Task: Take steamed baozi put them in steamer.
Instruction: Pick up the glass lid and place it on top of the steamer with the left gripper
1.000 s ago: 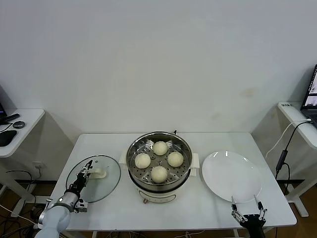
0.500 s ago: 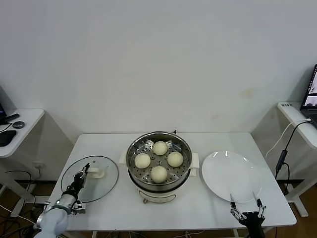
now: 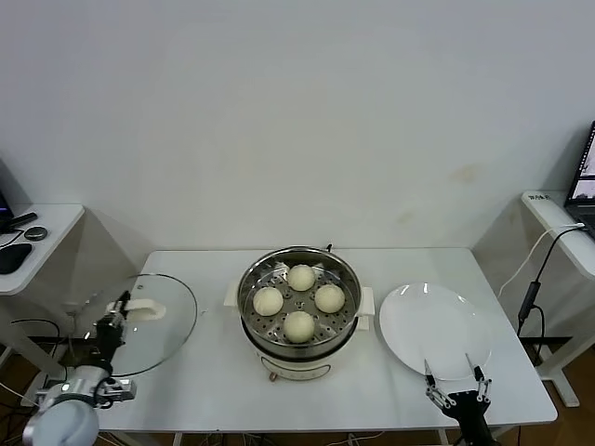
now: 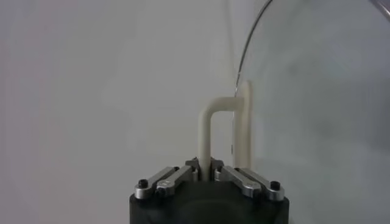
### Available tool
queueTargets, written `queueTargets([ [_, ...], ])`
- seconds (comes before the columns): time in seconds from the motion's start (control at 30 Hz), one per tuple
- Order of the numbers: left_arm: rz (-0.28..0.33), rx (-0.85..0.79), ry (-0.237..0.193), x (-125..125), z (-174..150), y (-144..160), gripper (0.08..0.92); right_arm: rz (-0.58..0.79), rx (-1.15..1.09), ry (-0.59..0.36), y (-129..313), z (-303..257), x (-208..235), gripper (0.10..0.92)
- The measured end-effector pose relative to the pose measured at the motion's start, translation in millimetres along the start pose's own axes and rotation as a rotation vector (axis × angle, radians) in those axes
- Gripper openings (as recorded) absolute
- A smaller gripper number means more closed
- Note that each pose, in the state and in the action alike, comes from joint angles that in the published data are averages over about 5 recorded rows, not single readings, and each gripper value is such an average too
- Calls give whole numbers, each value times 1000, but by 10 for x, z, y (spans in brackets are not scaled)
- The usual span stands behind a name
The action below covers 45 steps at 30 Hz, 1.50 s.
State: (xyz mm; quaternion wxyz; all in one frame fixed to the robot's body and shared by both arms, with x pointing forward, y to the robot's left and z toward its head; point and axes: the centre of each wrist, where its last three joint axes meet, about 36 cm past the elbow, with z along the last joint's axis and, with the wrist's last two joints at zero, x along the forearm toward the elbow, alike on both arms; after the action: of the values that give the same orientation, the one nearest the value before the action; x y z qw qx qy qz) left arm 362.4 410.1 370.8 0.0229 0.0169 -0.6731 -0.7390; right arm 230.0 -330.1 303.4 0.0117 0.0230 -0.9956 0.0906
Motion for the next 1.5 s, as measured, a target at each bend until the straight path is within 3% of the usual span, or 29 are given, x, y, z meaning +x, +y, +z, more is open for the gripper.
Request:
queueTargets([
  [0.23, -53, 63, -14, 131, -380, 711, 170, -17, 7, -2, 73, 29, -43, 823],
  [0.47, -49, 130, -76, 122, -978, 1035, 170, -12, 32, 8, 135, 67, -73, 823],
  [0.9, -18, 121, -144, 38, -2072, 1257, 170, -23, 59, 30, 286, 192, -158, 823],
  [1.5, 13, 121, -134, -202, -3053, 1229, 170, -46, 67, 50, 349, 260, -157, 823],
])
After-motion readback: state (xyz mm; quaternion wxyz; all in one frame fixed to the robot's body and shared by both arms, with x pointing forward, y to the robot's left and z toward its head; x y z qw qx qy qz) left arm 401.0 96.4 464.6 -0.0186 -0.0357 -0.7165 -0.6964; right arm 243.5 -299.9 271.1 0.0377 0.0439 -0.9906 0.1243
